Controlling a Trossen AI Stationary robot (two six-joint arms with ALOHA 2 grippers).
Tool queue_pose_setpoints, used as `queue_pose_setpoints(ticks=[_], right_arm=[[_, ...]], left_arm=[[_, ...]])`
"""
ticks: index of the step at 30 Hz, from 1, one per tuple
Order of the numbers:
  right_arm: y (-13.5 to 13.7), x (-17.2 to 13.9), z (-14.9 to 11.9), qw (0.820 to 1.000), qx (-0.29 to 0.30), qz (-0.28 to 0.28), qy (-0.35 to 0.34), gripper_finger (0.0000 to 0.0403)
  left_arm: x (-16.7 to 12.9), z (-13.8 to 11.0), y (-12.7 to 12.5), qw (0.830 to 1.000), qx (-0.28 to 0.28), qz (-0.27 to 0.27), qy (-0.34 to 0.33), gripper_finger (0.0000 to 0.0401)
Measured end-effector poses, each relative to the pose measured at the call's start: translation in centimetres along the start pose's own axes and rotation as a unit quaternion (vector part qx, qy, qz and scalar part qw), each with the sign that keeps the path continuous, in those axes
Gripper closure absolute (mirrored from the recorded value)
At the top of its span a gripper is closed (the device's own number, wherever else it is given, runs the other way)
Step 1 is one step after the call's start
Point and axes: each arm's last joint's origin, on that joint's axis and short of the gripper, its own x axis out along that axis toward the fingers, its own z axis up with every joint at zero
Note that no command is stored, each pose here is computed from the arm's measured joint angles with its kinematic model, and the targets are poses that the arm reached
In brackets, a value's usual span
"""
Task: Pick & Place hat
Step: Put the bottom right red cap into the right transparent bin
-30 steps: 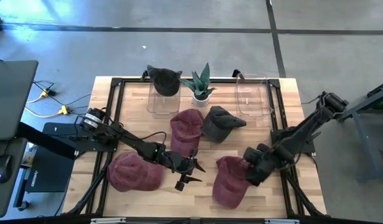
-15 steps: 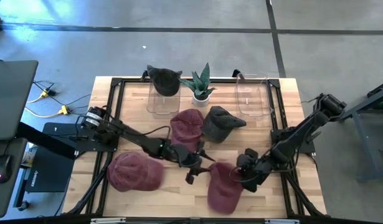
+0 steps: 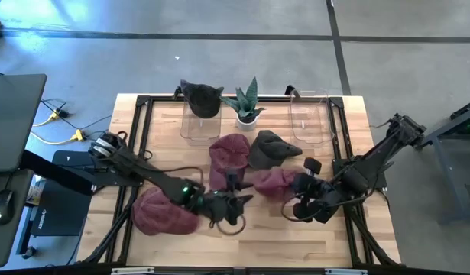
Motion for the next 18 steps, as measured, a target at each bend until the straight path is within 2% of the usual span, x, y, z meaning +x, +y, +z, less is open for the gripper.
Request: queue_pose_setpoints(ticks=[2, 4, 7, 10, 12, 18], right_arm=[[0.4, 0.6, -0.4, 1.0, -0.006, 0.005, 0.006, 0.0398], [1.3, 2.1, -1.4, 1.0, -0.009, 0.016, 0.024, 0.0395], [3.2, 4.8, -3.8, 0.997, -0.02, 0.05, 0.056, 0.0397], [5.1, 7.4, -6.3, 0.992, -0.016, 0.094, 0.08, 0.0399], [6.0, 8.7, -7.7, 0.989, -0.005, 0.113, 0.092, 0.0395], [7.1, 10.9, -10.2, 0.979, 0.003, 0.133, 0.156, 0.0385]], left_arm=[[-1.0, 0.2, -0.4, 1.0, 0.011, 0.016, 0.004, 0.0215], [-1.6, 0.2, -1.0, 1.0, 0.012, 0.004, -0.003, 0.0215], [-2.1, 0.0, -2.1, 0.998, 0.012, -0.059, -0.025, 0.0215], [-1.5, -0.4, -3.7, 0.988, -0.002, -0.145, -0.057, 0.0215], [-0.9, -1.4, -5.1, 0.981, 0.003, -0.182, -0.062, 0.0215], [1.5, -2.4, -7.4, 0.973, -0.007, -0.218, -0.079, 0.0215]])
